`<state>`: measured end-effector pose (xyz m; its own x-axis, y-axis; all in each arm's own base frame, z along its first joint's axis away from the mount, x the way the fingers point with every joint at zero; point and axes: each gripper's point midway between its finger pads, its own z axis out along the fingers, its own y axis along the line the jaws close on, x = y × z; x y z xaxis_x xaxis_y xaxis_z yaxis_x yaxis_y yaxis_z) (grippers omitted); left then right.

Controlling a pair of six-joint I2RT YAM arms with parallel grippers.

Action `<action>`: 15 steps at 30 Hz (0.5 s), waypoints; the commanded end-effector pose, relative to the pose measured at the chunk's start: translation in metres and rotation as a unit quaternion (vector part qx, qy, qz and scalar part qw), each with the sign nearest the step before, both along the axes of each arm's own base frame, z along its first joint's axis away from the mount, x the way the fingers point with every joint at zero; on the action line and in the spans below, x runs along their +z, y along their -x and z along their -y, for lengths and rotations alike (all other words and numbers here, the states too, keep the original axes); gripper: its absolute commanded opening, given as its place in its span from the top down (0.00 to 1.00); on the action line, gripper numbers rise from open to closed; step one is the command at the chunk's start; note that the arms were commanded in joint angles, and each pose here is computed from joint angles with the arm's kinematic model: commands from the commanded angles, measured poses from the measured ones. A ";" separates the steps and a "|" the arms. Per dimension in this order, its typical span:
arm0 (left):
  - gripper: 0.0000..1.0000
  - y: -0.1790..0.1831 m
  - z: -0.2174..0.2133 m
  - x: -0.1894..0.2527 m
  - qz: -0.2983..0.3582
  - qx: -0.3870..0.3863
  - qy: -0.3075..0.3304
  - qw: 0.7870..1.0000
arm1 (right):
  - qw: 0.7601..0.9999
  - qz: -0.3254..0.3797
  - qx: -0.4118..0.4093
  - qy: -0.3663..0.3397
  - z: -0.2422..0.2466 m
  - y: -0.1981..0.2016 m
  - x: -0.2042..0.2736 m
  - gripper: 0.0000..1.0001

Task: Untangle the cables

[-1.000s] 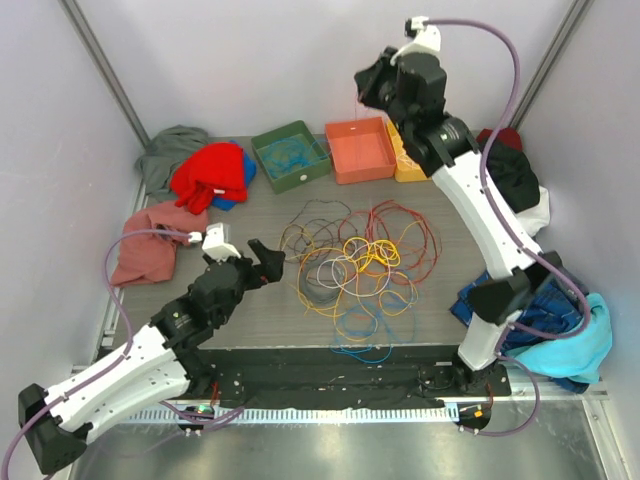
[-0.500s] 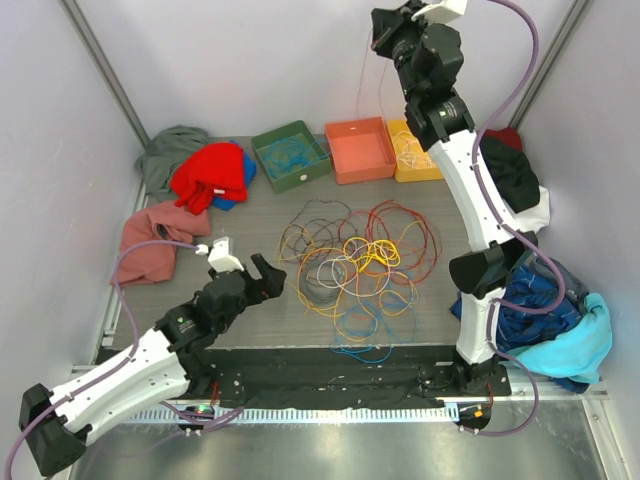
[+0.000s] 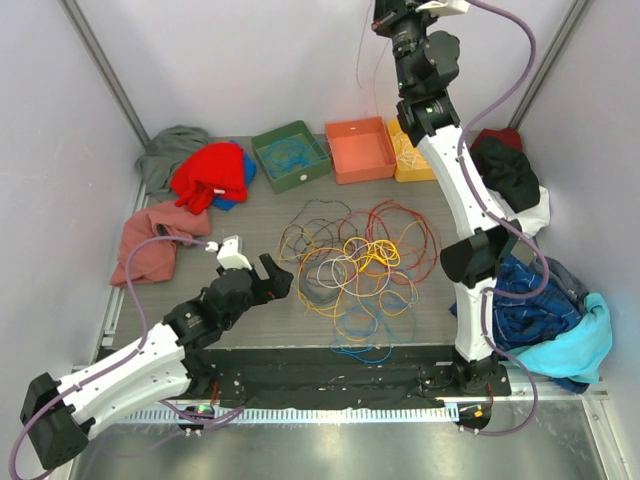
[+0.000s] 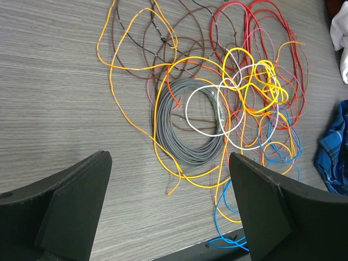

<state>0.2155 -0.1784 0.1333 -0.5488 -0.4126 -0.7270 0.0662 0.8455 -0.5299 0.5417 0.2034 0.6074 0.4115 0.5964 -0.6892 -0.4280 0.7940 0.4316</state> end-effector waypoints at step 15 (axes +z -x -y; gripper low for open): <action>0.05 -0.012 0.024 0.022 0.052 -0.044 0.016 0.998 | 0.999 0.006 -0.028 -0.018 0.006 -0.081 -0.076 0.99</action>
<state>0.2209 -0.1970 0.1385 -0.5498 -0.3780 -0.7449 0.1505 0.8323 -0.5335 0.6417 0.2094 0.4802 0.3329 0.5432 -0.7708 -0.3214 0.8338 0.4488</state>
